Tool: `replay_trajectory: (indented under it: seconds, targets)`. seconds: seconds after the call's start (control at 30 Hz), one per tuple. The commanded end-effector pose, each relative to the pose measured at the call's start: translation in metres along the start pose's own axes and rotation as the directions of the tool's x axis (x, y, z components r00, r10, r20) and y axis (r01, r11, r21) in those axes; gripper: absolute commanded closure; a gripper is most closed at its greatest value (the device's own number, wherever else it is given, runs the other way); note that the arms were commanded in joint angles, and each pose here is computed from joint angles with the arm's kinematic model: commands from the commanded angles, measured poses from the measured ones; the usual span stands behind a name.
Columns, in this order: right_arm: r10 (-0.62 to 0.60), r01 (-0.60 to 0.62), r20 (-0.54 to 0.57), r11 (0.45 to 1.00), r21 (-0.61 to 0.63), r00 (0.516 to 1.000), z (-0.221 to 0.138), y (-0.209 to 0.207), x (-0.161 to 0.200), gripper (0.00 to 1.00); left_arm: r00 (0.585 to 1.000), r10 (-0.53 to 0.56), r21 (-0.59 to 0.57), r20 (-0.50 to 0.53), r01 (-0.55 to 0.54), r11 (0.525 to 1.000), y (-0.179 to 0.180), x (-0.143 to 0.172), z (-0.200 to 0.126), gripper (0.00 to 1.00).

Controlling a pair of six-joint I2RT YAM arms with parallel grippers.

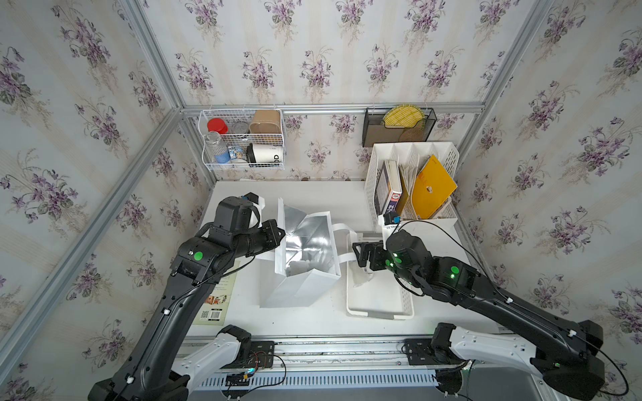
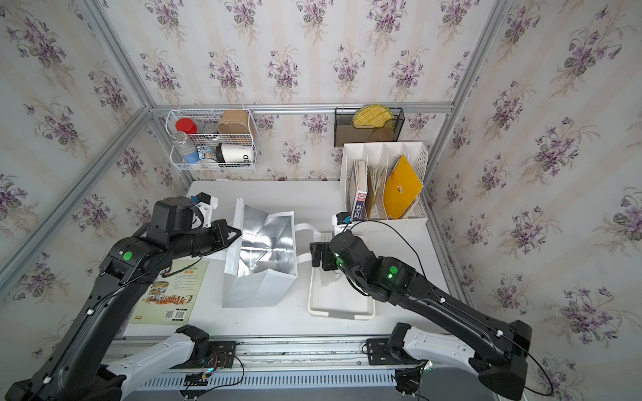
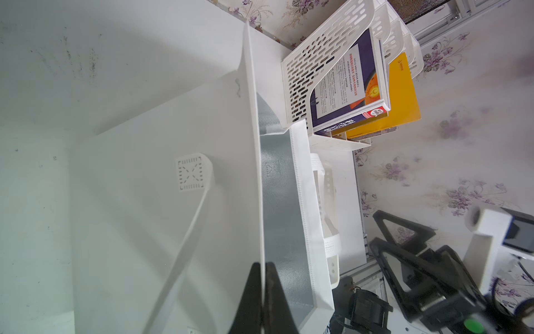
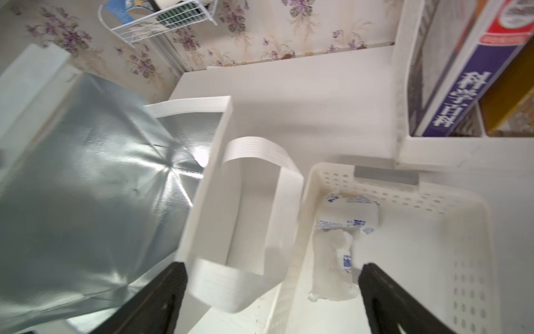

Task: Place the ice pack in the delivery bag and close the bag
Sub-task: Place the ice pack in the delivery bag, then pick up the ice pack from the bin.

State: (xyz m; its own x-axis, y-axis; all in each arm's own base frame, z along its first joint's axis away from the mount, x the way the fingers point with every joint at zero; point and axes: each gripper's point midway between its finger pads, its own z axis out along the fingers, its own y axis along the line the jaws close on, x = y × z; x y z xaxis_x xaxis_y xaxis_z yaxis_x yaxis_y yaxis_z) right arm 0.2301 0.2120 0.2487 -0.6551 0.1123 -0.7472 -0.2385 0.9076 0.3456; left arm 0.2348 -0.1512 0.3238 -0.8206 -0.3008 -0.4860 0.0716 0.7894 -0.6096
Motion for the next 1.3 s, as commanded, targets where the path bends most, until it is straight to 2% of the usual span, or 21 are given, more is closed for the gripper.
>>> replay_trajectory:
  seconds: [0.0,0.13,0.27,0.53,1.27]
  targets:
    - [0.073,-0.071,-0.071,0.997,0.039,0.995,0.014,-0.031,0.023,0.03,0.999,0.04,0.019,0.029,-0.041,0.999,-0.007,-0.008,-0.002,1.0]
    - [0.1,-0.091,-0.165,0.994,0.064,0.981,0.038,-0.051,0.054,0.06,0.999,0.031,0.026,0.021,-0.031,0.999,-0.008,-0.007,0.0,1.0]
    - [0.087,-0.08,-0.242,0.996,0.039,0.966,0.061,-0.048,0.077,0.12,1.0,0.024,0.035,0.011,-0.025,0.999,-0.007,-0.005,0.002,1.0]
    - [0.064,-0.042,-0.336,0.997,0.07,0.94,0.096,-0.052,0.105,0.13,1.0,0.02,0.042,-0.003,-0.02,0.999,-0.007,-0.001,0.002,1.0]
    - [0.033,0.049,-0.484,0.987,0.155,0.874,0.134,-0.074,0.151,0.15,1.0,0.004,0.036,-0.018,-0.003,0.999,-0.002,0.006,0.004,1.0]
